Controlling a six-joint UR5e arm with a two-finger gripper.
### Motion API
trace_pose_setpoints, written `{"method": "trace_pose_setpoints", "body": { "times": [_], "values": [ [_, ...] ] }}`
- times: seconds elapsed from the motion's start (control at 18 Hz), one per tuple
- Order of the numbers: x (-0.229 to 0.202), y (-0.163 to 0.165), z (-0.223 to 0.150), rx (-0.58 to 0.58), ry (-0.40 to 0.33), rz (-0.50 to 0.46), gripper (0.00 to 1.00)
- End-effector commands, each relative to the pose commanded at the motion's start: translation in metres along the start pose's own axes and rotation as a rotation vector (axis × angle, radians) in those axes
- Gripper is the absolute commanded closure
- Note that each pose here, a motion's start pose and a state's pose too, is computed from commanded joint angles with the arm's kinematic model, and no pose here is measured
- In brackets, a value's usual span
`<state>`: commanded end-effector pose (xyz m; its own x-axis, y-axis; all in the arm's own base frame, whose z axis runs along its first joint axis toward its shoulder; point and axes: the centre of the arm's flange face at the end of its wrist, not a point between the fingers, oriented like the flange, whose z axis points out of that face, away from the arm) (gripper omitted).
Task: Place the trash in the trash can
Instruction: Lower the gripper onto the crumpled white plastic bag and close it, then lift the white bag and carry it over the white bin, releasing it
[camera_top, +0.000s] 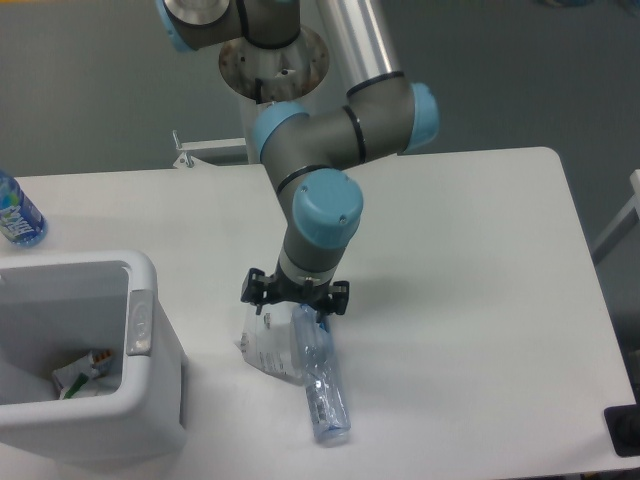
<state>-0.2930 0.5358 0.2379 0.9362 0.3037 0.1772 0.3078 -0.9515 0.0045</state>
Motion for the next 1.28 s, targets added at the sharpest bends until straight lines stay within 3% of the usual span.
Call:
{"method": "trace_pose_setpoints", "body": {
  "times": [0.11, 0.22, 0.44, 0.61, 1.06, 1.28],
  "values": [
    [0.000, 0.000, 0.003, -0.002, -0.001, 0.000, 0.00],
    [0.000, 0.001, 0.007, -0.011, -0.005, -0.003, 0.11],
    [0.005, 0.000, 0.007, -0.013, -0.014, -0.001, 0.65],
    [0.007, 0.000, 0.003, -0.007, -0.015, -0.017, 0.99],
    [0.008, 0.000, -0.001, -0.002, -0.017, -0.005, 1.00],
    [0.011, -0.001, -0.024, 0.039, -0.030, 0.031, 1.00]
  ]
}}
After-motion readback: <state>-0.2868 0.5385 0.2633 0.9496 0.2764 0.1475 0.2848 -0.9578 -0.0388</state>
